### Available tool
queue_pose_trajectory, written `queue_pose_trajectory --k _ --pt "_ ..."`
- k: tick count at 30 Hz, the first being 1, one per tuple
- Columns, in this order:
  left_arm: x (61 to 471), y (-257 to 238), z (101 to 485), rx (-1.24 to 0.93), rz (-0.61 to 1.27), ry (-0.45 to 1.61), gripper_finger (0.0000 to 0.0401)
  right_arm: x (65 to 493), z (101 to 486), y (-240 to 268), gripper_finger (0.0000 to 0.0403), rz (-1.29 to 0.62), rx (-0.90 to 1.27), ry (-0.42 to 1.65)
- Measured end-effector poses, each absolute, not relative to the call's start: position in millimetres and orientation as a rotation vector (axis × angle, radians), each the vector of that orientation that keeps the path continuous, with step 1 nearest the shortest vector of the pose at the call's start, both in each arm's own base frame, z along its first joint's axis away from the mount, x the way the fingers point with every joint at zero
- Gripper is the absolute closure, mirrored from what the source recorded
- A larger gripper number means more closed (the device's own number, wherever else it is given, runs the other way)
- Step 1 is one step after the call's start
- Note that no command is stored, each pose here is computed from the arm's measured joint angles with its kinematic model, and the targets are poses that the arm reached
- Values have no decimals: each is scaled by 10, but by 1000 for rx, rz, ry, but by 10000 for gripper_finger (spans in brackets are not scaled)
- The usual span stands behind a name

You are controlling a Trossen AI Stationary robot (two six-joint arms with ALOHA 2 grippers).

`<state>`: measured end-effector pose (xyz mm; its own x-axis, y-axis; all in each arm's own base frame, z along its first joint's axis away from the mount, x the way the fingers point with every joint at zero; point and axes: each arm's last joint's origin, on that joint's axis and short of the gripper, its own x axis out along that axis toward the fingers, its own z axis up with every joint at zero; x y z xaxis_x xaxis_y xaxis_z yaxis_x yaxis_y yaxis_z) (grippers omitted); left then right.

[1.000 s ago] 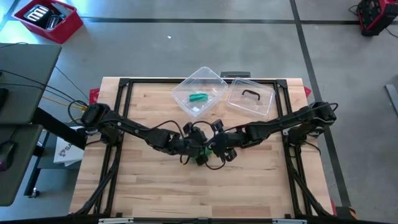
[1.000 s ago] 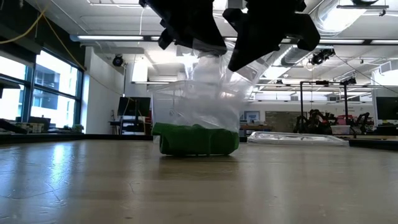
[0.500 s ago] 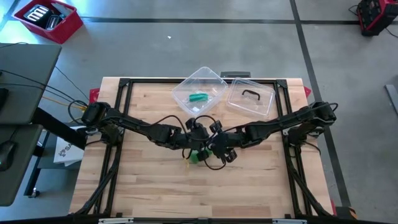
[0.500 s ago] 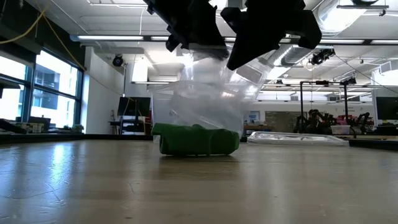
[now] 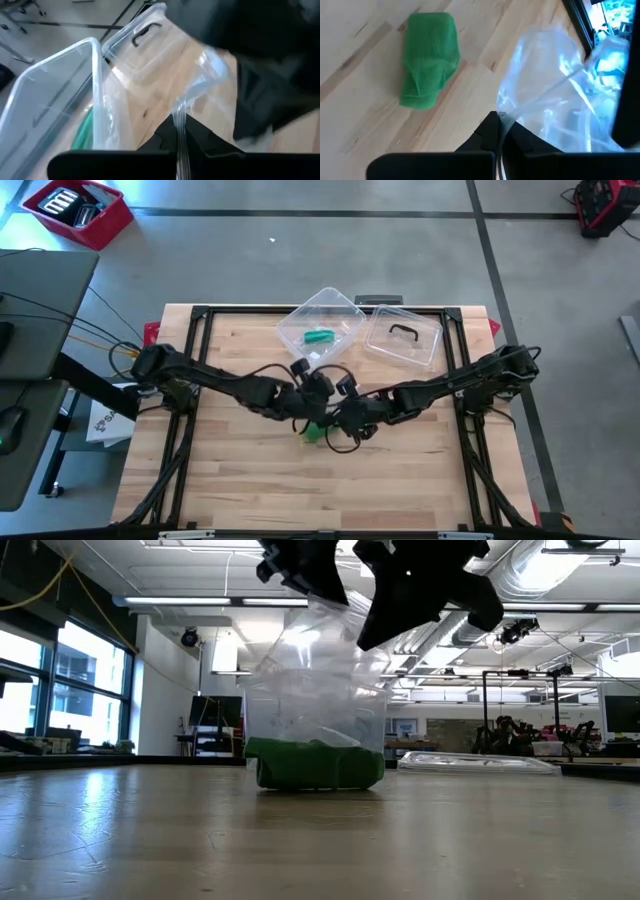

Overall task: Roll bandage
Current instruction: Open the transparent zip bag, then put the green bandage into the transparent zip bag

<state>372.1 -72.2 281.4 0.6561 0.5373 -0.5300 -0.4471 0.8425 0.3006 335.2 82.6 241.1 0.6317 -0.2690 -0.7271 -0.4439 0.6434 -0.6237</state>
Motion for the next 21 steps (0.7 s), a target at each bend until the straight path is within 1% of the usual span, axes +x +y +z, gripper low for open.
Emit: queue_pose_trajectory --k 3,7,9,12,18,21 --pt "3672 -812 2751 173 577 685 400 3369 2420 821 403 99 -865 895" --pt "3618 -959 2565 213 612 755 401 3451 2388 785 402 73 -788 862" --pt "3590 -1031 2486 228 631 777 401 3497 2357 781 393 89 -767 844" --pt "3537 -1118 2372 271 647 827 401 3545 2266 796 359 105 -748 851" --pt "3364 -1183 2322 352 705 894 401 3574 2297 816 261 63 -701 805" --pt "3252 -1179 2311 395 745 946 401 3540 2388 821 233 72 -657 775"
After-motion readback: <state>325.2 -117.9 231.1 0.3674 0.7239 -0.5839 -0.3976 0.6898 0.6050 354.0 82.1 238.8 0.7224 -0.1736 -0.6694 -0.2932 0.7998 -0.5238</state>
